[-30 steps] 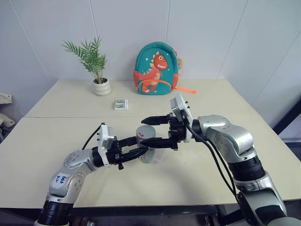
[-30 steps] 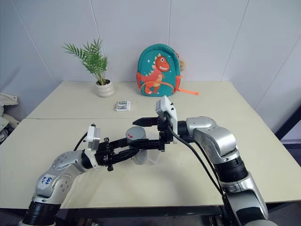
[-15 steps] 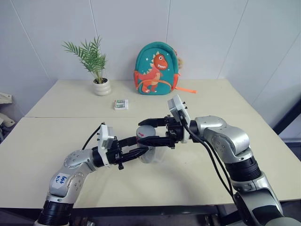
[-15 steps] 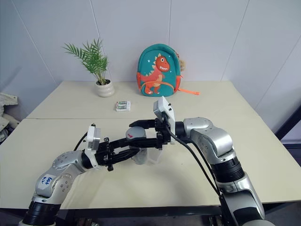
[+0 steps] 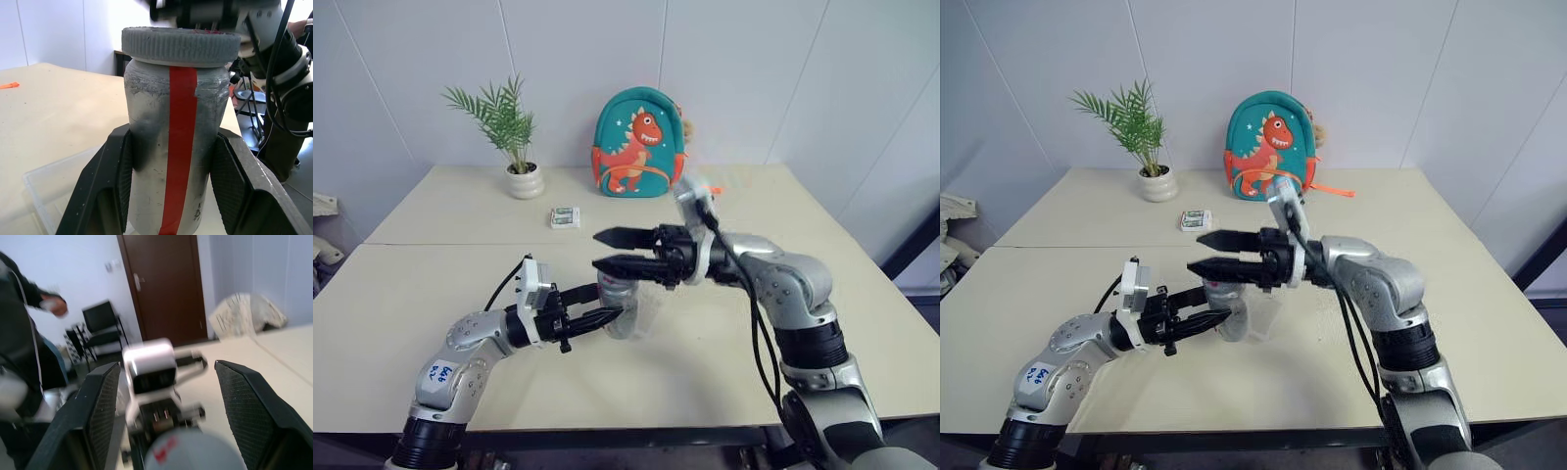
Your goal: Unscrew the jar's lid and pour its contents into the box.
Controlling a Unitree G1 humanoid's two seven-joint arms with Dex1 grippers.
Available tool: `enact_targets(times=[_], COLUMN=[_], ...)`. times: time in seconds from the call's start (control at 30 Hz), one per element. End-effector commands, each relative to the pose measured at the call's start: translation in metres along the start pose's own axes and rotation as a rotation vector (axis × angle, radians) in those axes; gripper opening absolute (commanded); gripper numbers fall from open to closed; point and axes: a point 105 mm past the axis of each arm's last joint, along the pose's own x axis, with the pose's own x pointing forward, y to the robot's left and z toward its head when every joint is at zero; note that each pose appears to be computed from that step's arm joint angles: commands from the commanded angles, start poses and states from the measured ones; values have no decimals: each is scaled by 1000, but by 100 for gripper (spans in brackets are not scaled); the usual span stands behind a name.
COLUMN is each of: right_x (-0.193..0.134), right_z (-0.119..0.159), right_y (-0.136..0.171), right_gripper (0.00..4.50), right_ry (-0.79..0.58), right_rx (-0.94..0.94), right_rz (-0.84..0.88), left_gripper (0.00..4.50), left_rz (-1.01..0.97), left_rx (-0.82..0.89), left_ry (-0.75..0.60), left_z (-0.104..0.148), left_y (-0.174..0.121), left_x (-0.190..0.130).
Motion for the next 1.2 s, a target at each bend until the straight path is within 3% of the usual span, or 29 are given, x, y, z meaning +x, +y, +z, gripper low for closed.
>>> enact_targets(times=[0.03, 0.33, 0.53, 1.2], right_x=[-6, -15, -10, -3], right_z=[16, -7, -18, -32], right_y=[0, -10, -5, -4], right_gripper=[321, 321, 442, 442], right_ry=[-42, 102, 161, 217], right_rx=[-22, -107, -175, -193], right_rz=[-15, -81, -49, -14], left_gripper=[188, 188, 188, 188], left_rz=[-11, -8, -11, -7], left_rx=[46, 43, 43, 38], left_ry=[-22, -24, -25, -31], left_z=[11, 11, 12, 11], left_y=[-4, -4, -4, -6], left_x=[1, 1, 1, 2])
